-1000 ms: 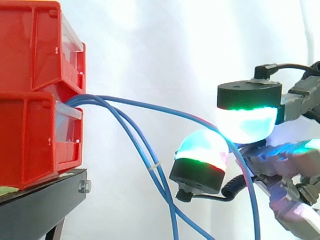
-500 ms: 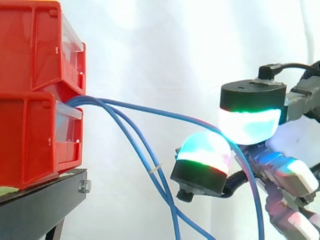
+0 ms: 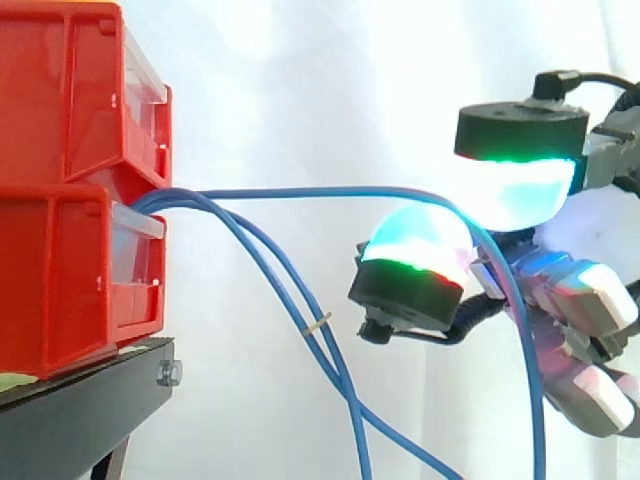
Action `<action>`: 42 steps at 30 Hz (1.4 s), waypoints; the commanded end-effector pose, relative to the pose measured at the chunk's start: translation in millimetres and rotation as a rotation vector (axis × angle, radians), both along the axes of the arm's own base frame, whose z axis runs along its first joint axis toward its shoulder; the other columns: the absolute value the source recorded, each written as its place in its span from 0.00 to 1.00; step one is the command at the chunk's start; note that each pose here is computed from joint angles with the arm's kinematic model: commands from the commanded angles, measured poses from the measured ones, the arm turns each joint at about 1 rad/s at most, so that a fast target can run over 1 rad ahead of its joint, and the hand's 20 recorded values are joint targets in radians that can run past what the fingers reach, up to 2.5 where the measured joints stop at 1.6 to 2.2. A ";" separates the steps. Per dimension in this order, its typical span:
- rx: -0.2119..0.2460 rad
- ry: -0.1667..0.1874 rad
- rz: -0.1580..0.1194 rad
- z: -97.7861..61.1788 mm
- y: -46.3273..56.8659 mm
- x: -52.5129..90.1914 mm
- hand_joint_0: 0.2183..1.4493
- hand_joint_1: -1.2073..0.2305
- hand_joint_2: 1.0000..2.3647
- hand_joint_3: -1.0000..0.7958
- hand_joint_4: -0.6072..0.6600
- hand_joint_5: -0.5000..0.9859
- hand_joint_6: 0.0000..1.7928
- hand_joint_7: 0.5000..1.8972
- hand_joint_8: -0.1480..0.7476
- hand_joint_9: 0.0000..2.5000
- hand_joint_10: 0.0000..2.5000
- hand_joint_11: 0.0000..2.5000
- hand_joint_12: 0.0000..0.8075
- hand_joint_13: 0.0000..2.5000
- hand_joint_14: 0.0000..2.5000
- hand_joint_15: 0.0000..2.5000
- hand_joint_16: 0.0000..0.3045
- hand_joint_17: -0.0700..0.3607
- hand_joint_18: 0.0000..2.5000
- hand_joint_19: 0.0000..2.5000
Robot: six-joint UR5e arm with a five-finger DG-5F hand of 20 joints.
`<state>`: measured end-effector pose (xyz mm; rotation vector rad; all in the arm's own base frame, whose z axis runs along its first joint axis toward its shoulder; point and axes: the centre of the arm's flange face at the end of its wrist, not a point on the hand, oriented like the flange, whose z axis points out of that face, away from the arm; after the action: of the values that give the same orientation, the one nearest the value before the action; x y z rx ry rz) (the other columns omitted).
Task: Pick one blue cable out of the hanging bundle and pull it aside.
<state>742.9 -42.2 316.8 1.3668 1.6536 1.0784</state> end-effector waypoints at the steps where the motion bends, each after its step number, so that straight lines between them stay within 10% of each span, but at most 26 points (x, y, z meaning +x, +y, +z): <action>1: -0.003 -0.008 0.000 5.6 0.5 -1.0 0.29 0.45 0.00 0.46 0.39 0.40 0.32 0.60 0.39 0.51 0.00 0.02 0.48 0.38 0.01 0.16 0.21 0.49 0.37 0.23; 27: 0.008 -0.023 0.010 -3.7 7.5 -1.3 0.22 0.55 0.00 0.28 0.37 0.37 0.39 0.38 0.36 0.50 0.00 0.06 0.43 0.35 0.01 0.18 0.17 0.43 0.32 0.27; 42: 0.040 -0.022 0.000 -3.5 8.9 -0.7 0.18 0.37 0.00 0.28 0.32 0.38 0.39 0.37 0.35 0.55 0.00 0.06 0.42 0.40 0.01 0.17 0.17 0.44 0.38 0.26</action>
<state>742.3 -33.4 312.5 1.3755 1.6252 1.1265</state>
